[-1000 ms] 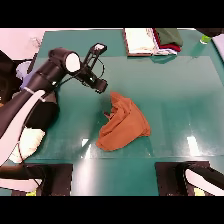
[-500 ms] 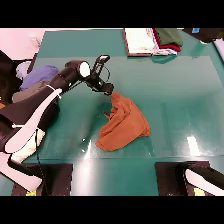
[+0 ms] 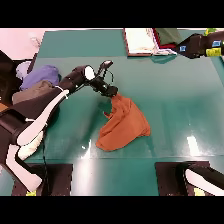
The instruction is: Fold the shirts.
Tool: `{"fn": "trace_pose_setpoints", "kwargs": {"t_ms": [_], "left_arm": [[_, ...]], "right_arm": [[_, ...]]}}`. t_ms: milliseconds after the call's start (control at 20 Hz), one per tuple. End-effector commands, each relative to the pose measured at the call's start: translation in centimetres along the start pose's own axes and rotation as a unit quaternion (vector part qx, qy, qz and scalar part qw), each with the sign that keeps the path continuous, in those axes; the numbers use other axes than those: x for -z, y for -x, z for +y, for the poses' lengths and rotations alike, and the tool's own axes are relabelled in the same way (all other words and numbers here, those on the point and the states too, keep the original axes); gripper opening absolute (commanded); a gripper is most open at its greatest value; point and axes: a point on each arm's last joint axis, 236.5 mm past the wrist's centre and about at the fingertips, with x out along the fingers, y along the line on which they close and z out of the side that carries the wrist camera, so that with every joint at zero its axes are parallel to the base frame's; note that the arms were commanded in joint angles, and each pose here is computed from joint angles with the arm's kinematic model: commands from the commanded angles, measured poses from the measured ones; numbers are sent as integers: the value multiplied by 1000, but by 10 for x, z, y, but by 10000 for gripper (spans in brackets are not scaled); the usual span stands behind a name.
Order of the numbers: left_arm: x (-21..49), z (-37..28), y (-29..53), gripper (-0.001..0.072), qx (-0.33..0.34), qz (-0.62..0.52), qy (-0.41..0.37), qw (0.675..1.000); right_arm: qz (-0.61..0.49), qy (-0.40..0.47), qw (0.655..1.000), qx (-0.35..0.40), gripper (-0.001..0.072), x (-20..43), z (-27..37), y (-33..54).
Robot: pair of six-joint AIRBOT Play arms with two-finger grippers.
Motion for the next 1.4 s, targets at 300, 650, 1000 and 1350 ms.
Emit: {"fn": "trace_pose_setpoints", "kwargs": {"t_ms": [300,650,1000,1350], "left_arm": [[-14,111,164,27,-179,-10,-34,983],[15,126,195,27,-196,34,-19,980],[16,126,194,27,-195,35,-18,980],[15,126,194,27,-195,34,-19,980]], "right_arm": [[106,-20,990,89,17,62,-41,-17],[268,-63,961,37,643,215,-13,-111],[375,-58,925,11,569,310,19,-191],[389,-43,920,8,137,311,25,-219]]}}
